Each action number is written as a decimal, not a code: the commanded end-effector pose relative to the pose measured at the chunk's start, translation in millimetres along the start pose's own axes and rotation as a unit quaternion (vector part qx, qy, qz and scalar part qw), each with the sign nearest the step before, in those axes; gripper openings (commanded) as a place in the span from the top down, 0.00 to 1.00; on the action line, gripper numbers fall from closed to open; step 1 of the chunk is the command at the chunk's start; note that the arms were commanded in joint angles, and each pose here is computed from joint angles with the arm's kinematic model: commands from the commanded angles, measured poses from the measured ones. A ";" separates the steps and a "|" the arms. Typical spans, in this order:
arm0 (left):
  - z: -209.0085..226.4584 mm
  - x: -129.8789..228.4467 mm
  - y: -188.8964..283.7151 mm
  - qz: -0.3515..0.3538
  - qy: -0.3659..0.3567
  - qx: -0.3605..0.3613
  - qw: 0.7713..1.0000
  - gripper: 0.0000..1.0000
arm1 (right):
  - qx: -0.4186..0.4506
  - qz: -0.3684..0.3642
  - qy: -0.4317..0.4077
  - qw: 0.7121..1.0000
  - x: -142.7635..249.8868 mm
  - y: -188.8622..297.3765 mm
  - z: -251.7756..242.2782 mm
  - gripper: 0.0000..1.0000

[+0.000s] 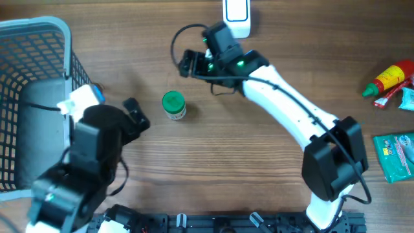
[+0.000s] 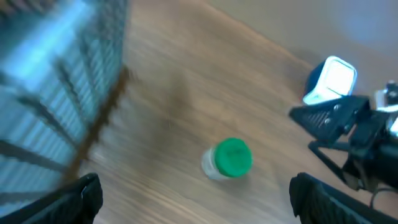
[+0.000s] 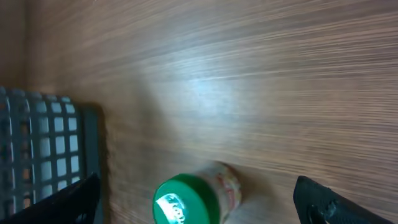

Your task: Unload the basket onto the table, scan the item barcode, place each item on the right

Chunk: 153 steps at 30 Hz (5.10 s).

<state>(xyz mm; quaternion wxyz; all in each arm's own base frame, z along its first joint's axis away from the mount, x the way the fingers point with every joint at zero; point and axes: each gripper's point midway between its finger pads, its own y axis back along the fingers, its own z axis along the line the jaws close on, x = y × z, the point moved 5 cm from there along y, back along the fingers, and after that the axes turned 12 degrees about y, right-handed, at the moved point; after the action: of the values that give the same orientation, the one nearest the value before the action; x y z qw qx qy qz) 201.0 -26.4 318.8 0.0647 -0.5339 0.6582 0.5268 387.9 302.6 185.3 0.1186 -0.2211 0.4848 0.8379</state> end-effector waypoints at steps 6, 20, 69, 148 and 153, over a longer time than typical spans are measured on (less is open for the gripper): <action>17.6 -63.3 78.7 -0.119 0.004 -0.041 0.992 0.00 | 0.090 0.001 0.077 0.993 38.4 -53.4 10.1 0.01; 31.6 -53.0 78.5 -0.094 -0.003 -0.073 0.993 0.00 | 0.104 0.064 0.125 0.985 95.3 -93.6 24.6 0.07; 33.7 -47.2 77.8 -0.075 -0.009 -0.075 0.994 0.00 | 0.238 0.163 -0.201 0.936 13.8 91.6 -191.0 0.00; 33.7 -47.2 77.8 -0.075 -0.009 -0.075 0.994 0.00 | 0.143 0.155 -0.054 0.976 51.5 149.1 -119.7 0.11; 33.7 -47.2 77.8 -0.075 -0.009 -0.075 0.994 0.00 | 0.121 0.087 -0.037 0.988 37.6 119.7 -77.3 0.05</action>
<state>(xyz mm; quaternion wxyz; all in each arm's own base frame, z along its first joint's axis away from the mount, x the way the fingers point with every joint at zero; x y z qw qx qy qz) 145.0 19.2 380.7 0.0730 -0.5732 0.5737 0.5804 331.0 162.9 229.8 0.0513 -0.1527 0.5596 0.8129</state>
